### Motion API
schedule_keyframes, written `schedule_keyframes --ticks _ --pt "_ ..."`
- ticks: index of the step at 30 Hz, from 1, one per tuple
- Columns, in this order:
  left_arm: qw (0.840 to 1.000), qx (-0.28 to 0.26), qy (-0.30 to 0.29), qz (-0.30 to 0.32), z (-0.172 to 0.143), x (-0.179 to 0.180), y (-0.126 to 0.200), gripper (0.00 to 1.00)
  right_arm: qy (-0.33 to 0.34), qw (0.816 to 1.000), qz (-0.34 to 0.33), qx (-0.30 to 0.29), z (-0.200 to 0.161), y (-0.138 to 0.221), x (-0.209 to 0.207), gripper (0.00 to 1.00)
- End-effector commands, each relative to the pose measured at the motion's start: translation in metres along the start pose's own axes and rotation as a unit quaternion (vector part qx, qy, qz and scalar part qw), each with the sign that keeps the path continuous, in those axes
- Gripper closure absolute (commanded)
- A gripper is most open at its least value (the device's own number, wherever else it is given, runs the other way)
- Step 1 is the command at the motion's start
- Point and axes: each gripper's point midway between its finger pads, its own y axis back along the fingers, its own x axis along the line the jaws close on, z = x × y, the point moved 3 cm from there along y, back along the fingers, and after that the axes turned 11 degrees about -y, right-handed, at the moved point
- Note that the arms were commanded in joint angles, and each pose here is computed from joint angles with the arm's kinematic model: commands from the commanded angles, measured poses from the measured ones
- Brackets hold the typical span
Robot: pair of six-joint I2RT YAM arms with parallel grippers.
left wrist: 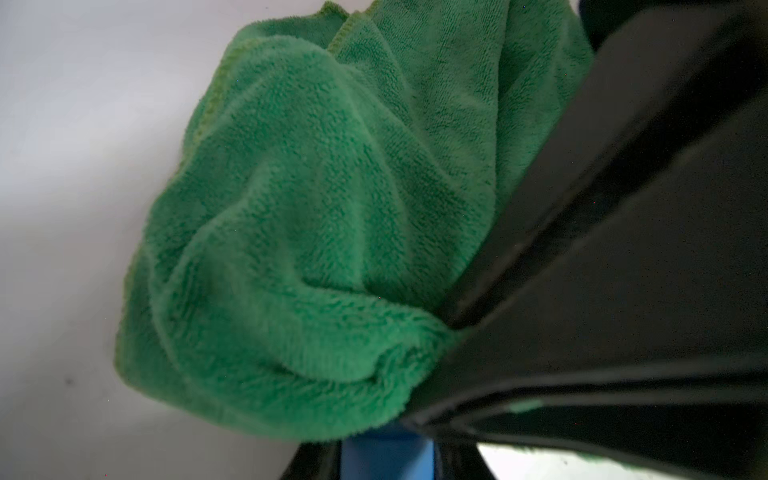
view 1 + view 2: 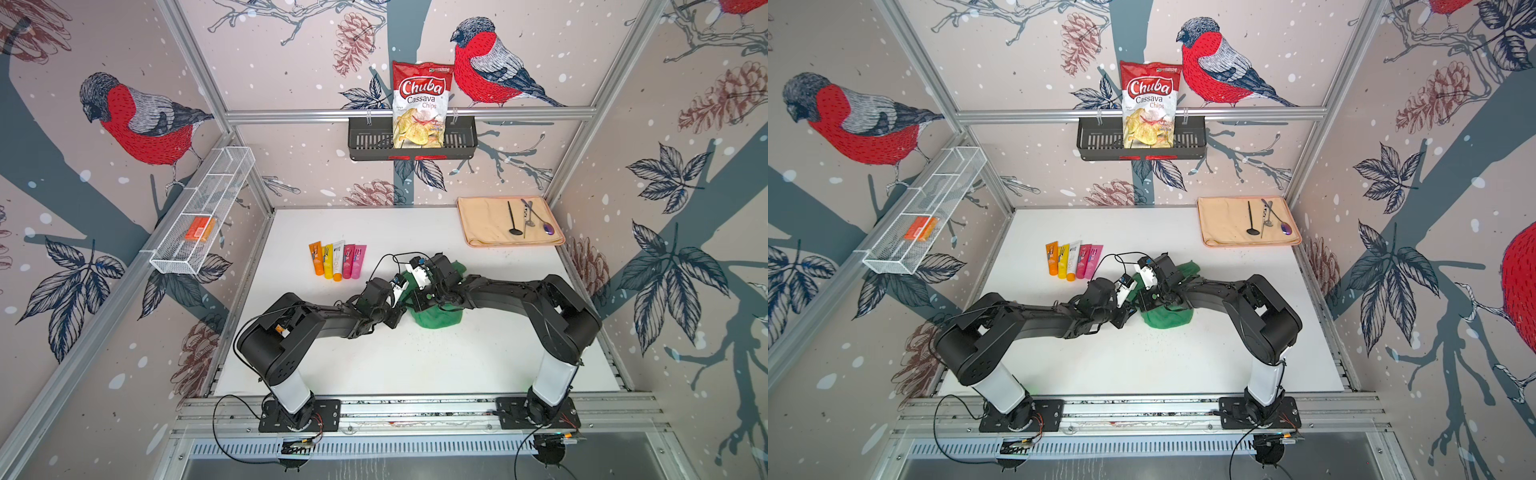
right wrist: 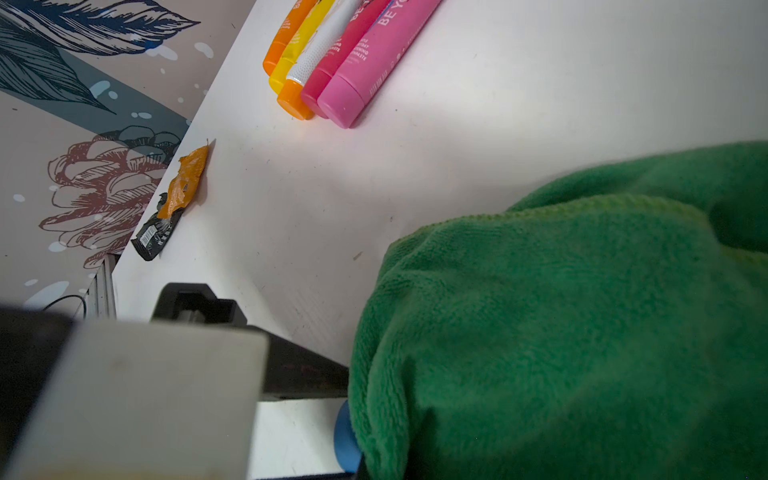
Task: Wipe the surface of the toothpaste tube
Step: Wipe the dirt from the toothpaste tube.
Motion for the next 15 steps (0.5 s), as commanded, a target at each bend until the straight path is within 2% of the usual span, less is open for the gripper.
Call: schedule_keyframes --ticks 1,7,15 --pt "1.0 -0.018 -0.003 -0.001 0.009 0.001 0.0 0.92 -0.02 0.999 -0.043 0.023 -0.006 -0.004 -0.017 1.0" --pt "1.0 -0.017 -0.004 -0.002 0.009 0.0 0.0 0.92 -0.033 0.99 -0.135 0.018 0.004 -0.006 -0.05 1.0" --pt "1.0 -0.018 -0.004 -0.001 0.008 0.0 0.0 0.92 -0.058 0.963 -0.264 0.007 0.016 0.013 -0.108 1.0"
